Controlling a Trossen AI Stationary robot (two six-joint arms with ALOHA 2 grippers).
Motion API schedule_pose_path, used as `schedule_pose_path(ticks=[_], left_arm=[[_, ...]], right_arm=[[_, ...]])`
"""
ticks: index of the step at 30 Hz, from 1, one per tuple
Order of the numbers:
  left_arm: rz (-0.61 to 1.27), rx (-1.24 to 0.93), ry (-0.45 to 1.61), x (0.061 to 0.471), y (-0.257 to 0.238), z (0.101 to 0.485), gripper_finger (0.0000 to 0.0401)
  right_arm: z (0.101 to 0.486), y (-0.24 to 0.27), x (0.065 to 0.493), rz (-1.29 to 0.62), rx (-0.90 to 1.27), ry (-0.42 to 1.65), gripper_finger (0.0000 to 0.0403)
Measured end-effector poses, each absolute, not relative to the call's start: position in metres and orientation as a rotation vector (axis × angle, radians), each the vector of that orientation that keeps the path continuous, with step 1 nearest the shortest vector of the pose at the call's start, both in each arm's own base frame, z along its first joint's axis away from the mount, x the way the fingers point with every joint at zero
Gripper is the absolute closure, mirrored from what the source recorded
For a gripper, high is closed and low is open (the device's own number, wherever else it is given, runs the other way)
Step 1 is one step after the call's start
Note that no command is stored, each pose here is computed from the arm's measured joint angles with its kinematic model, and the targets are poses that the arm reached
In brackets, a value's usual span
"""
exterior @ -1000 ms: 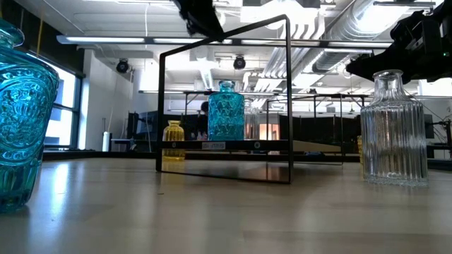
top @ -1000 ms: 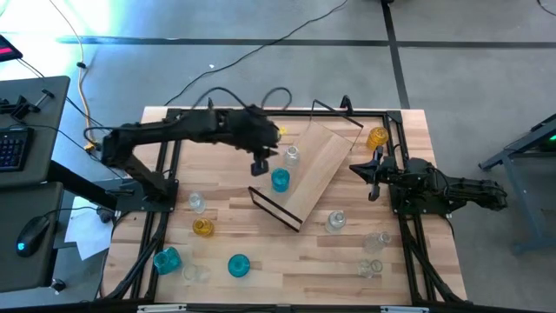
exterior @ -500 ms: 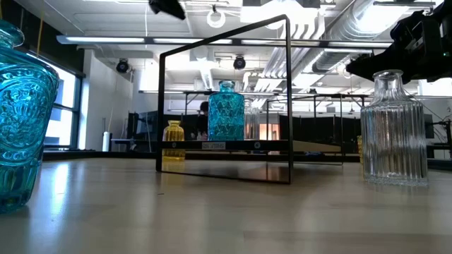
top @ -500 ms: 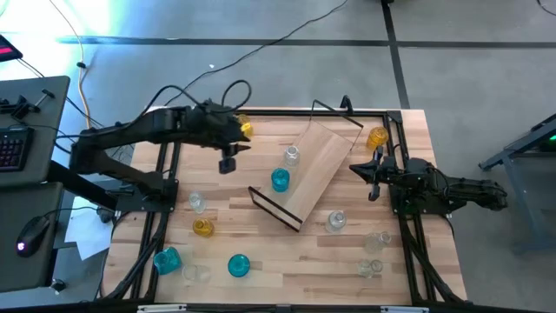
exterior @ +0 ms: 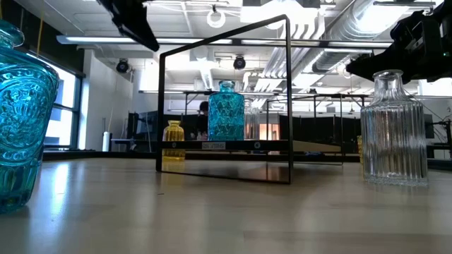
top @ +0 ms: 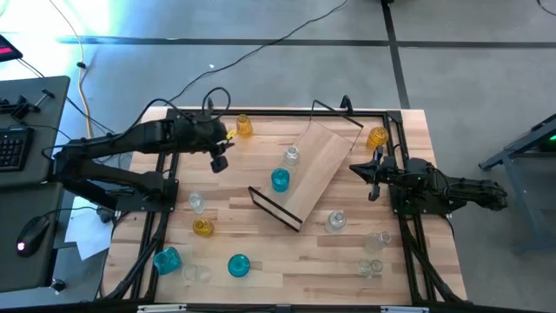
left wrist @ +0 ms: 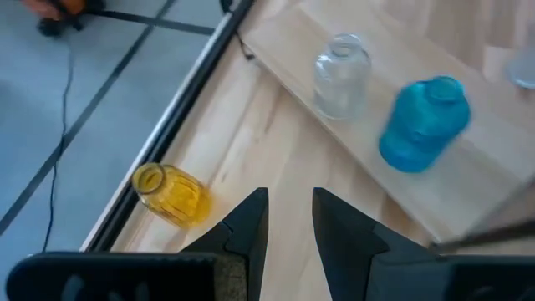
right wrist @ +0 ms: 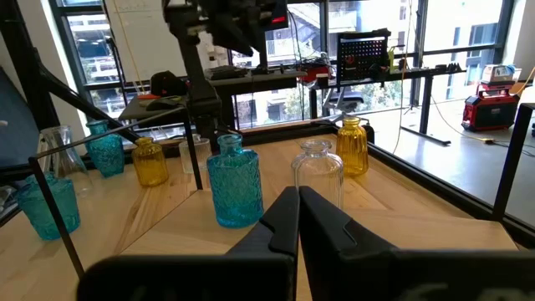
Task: Sort vases onto shelf
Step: Put the middle top left yellow vase on the shelf
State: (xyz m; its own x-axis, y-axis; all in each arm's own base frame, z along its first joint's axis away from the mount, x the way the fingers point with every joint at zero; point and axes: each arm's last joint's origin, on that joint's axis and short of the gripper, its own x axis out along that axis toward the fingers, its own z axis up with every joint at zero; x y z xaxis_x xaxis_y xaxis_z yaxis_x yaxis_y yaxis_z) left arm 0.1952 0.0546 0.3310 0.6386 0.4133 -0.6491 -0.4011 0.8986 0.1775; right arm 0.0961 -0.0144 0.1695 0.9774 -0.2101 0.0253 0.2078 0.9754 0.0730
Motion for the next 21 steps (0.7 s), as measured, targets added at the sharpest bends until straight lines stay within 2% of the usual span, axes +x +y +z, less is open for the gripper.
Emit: schedule_pose_path(ticks=[8, 21], left_arm=[[0.599, -0.042, 0.625, 0.202, 0.092, 0.301, 0.0313], [0.573, -0.167, 0.810, 0.215, 0.163, 0.247, 0.0313]], right_arm=[[0.169, -0.014, 0.096, -0.210, 0.070, -0.033, 0.0402], [0.169, -0.014, 0.096, -0.211, 0.070, -0.033, 0.0402]])
